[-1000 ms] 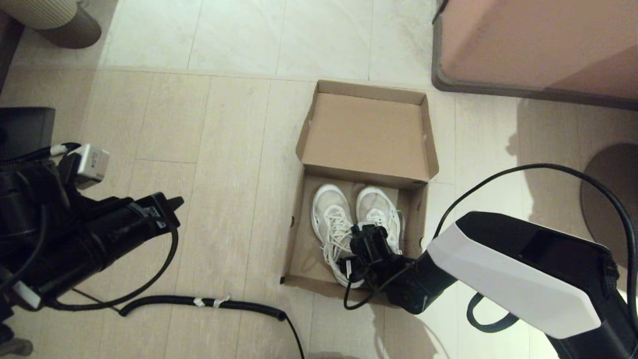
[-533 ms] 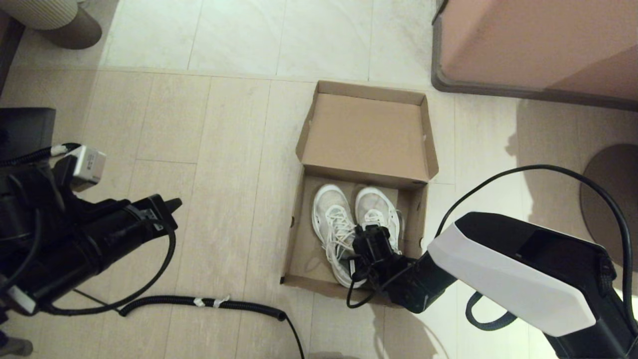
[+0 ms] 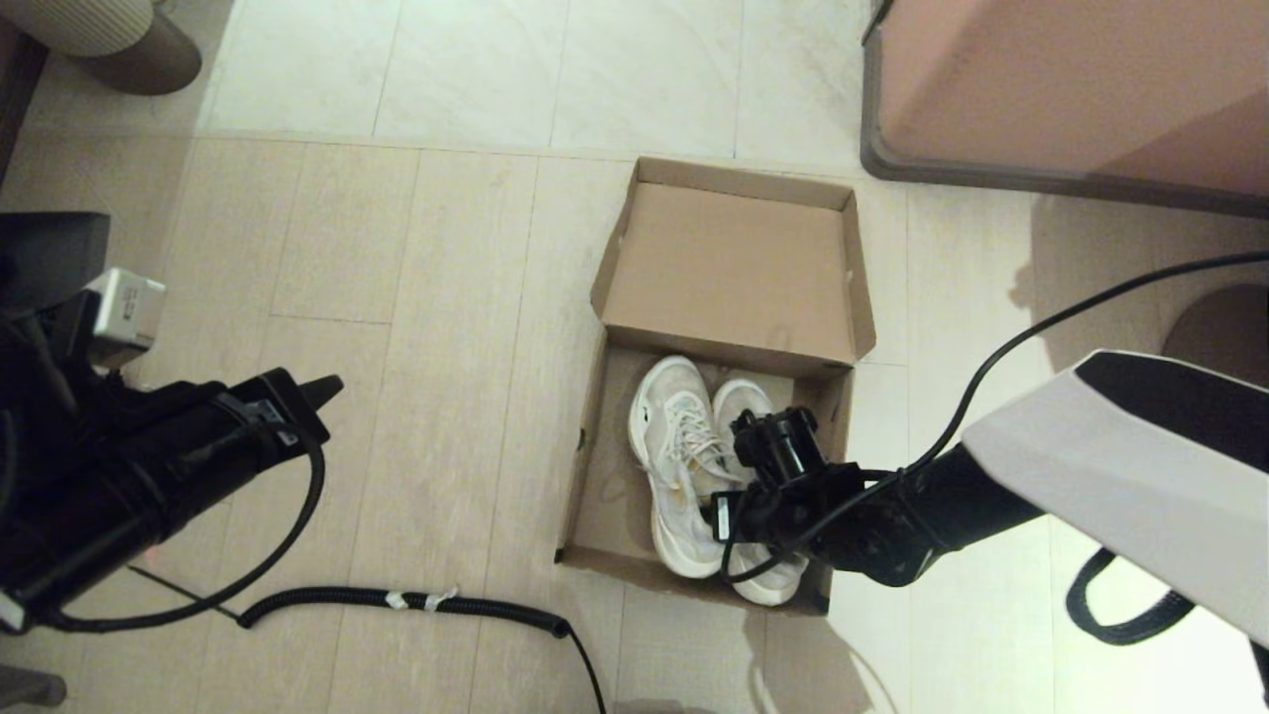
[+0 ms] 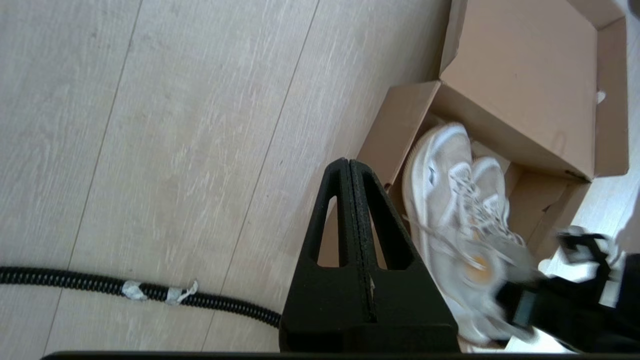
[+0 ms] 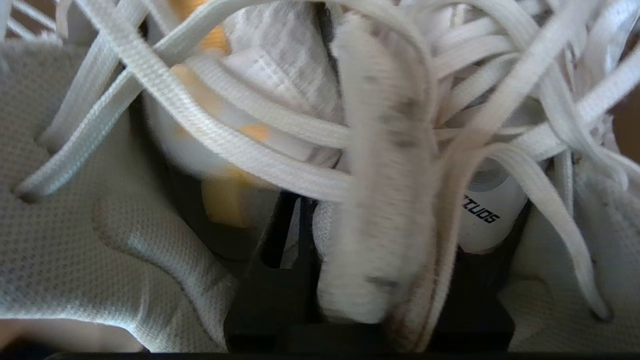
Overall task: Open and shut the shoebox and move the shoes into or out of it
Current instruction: Put the shoes out of the shoe box
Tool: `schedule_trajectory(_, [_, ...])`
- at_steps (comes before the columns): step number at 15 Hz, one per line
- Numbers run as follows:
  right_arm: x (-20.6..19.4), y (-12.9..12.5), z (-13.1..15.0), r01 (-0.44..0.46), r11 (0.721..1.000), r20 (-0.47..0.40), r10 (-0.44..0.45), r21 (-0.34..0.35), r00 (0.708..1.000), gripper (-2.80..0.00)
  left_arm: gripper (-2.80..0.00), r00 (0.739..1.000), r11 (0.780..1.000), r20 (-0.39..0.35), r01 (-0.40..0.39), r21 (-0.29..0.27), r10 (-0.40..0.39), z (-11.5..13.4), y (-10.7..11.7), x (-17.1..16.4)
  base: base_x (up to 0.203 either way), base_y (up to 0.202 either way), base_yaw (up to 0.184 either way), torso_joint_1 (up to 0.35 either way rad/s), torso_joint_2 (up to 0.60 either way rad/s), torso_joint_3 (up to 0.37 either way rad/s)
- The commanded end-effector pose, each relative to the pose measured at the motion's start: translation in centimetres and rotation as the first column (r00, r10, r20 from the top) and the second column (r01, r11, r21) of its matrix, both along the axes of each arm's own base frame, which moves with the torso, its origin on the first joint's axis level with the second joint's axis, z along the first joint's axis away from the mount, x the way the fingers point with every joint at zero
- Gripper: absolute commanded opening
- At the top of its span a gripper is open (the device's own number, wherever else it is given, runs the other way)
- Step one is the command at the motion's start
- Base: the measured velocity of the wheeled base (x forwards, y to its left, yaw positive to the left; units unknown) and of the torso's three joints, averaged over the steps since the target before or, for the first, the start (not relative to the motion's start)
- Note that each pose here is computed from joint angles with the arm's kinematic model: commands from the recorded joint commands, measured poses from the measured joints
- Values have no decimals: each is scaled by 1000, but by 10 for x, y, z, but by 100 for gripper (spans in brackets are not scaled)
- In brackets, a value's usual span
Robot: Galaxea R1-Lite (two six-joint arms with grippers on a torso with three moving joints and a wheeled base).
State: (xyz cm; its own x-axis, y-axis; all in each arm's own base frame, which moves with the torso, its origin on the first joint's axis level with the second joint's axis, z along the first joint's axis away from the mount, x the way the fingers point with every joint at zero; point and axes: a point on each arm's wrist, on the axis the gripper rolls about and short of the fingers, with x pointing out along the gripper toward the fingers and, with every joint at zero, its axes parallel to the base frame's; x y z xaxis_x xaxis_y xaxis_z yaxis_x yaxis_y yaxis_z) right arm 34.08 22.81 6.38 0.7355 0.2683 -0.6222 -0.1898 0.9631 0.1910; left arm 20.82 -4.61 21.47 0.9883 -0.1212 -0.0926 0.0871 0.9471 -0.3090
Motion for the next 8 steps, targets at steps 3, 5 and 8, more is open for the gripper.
schedule_trajectory(3, [-32, -18, 76, -67, 988, -26, 71, 143, 997, -280, -280, 1000, 1000, 16, -8, -8, 8, 3, 2, -2, 0, 0, 0, 0, 0, 0])
schedule_trajectory(5, [-48, -28, 99, -88, 980, -72, 102, 177, 992, -280, -280, 1000, 1000, 14, -9, -8, 9, 3, 2, -2, 0, 0, 0, 0, 0, 0])
schedule_trajectory(8, [-77, -46, 137, -101, 964, -89, 126, 247, 988, -280, -280, 1000, 1000, 1, -5, -30, 5, 1, 2, -2, 0, 0, 0, 0, 0, 0])
